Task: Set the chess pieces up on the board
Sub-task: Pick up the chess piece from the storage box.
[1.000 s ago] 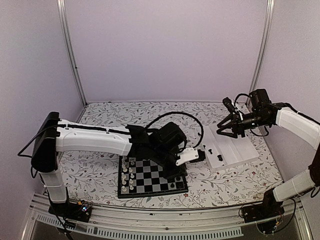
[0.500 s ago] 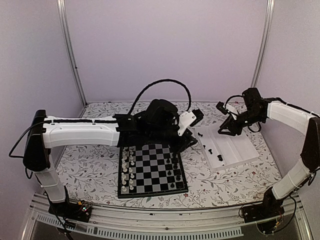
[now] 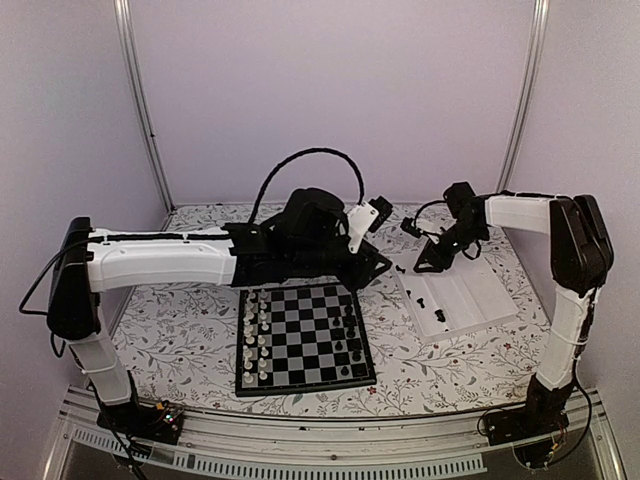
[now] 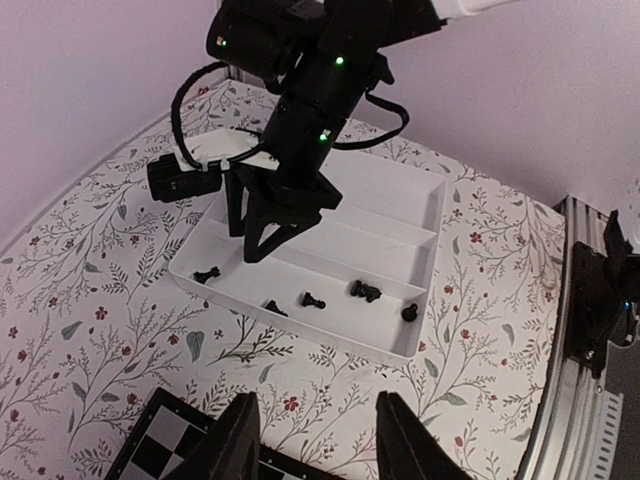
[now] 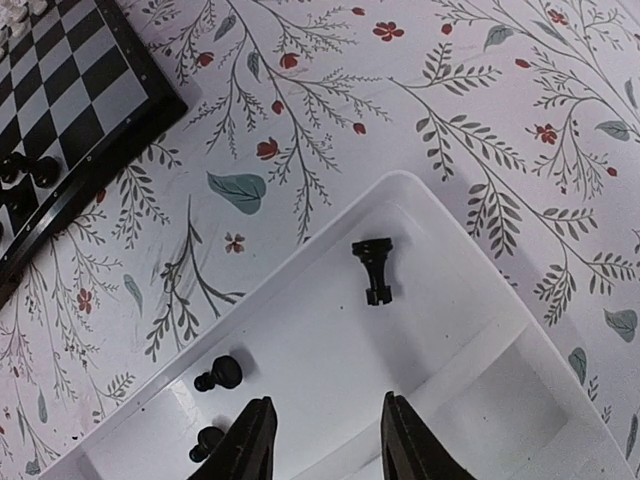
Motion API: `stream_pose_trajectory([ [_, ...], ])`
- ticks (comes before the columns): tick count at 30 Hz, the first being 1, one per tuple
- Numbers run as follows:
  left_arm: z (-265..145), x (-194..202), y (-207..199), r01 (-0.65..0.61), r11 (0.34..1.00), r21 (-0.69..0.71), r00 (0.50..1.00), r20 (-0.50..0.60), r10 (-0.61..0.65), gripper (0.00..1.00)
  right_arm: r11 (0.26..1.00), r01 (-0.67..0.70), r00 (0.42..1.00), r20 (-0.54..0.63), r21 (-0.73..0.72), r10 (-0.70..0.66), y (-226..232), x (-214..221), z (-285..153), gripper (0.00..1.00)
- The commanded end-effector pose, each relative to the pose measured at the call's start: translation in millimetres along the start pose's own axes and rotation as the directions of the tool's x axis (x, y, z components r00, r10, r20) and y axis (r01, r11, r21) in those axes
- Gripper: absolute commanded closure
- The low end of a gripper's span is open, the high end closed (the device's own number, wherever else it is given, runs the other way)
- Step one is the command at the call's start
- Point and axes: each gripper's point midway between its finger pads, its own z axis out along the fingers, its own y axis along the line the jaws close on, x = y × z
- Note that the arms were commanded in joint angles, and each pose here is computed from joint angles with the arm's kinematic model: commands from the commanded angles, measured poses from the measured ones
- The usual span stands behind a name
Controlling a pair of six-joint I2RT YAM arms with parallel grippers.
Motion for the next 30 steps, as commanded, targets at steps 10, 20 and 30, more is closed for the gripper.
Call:
stream_pose_trajectory([
  [10, -24.8, -4.0, 21.2, 0.073, 0.997, -0.037, 0.997, 0.042, -0.072, 0.57, 0.997, 0.075, 0.993, -0.092, 0.023, -0.073, -16.6, -8.0, 60.9, 0.59],
  [20, -26.3, -2.1, 20.6, 0.077, 0.997, -0.025, 0.996, 0.045, -0.076, 0.57, 0.997, 0.079, 0.987, -0.142, 0.021, -0.075, -20.8, 9.3, 80.3, 0.64],
  [30, -25.0, 0.8, 25.4, 0.099, 0.994, -0.036, 0.994, 0.045, -0.097, 0.57, 0.996, 0.082, 0.985, -0.156, 0.027, -0.077, -17.3, 17.2, 79.7, 0.9],
])
